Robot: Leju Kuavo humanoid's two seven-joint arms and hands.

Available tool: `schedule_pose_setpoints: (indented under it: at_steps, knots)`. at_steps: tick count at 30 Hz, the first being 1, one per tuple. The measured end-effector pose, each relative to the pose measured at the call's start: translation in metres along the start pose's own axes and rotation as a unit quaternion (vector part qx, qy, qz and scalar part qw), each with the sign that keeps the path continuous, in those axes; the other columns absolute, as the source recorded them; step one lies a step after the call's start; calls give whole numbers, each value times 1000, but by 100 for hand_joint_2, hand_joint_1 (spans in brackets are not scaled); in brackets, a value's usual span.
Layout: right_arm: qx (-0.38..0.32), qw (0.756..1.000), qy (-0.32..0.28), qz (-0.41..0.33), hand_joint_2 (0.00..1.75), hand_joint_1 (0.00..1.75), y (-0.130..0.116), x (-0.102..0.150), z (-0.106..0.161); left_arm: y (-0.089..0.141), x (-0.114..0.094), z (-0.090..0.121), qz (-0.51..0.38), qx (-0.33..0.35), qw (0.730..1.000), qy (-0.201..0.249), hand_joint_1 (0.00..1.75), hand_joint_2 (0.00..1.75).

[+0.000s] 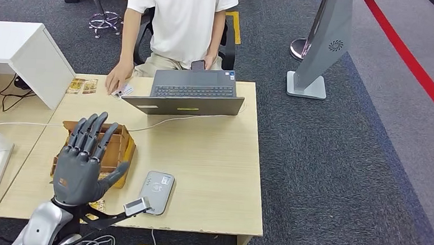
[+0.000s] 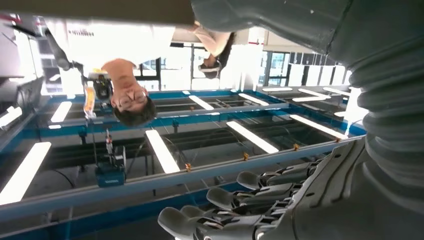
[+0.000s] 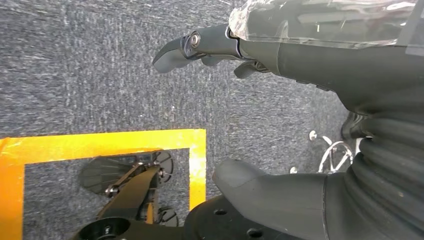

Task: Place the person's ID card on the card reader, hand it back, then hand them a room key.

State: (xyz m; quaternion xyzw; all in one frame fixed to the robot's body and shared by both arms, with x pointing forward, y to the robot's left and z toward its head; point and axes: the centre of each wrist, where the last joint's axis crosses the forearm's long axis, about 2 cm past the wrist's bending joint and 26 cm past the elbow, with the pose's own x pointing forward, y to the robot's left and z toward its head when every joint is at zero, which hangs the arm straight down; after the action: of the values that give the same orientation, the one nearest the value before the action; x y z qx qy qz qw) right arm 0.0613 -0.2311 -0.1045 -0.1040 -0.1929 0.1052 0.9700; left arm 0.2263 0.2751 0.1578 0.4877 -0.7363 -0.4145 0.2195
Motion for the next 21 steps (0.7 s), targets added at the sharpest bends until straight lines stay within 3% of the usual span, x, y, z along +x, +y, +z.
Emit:
schedule_pose_setpoints:
  at_steps: [9, 15, 21]
  knots:
    - [-14, 1000, 4, 3, 175, 0, -1, 5, -1, -29, 21, 88, 19, -97, 994, 53, 0, 175]
    - [-16, 1000, 6, 3, 175, 0, -1, 5, -1, -36, 25, 117, 6, -143, 988, 62, 0, 175]
    - [-14, 1000, 5, 8, 175, 0, -1, 6, -1, -35, 17, 131, -14, -161, 985, 56, 0, 175]
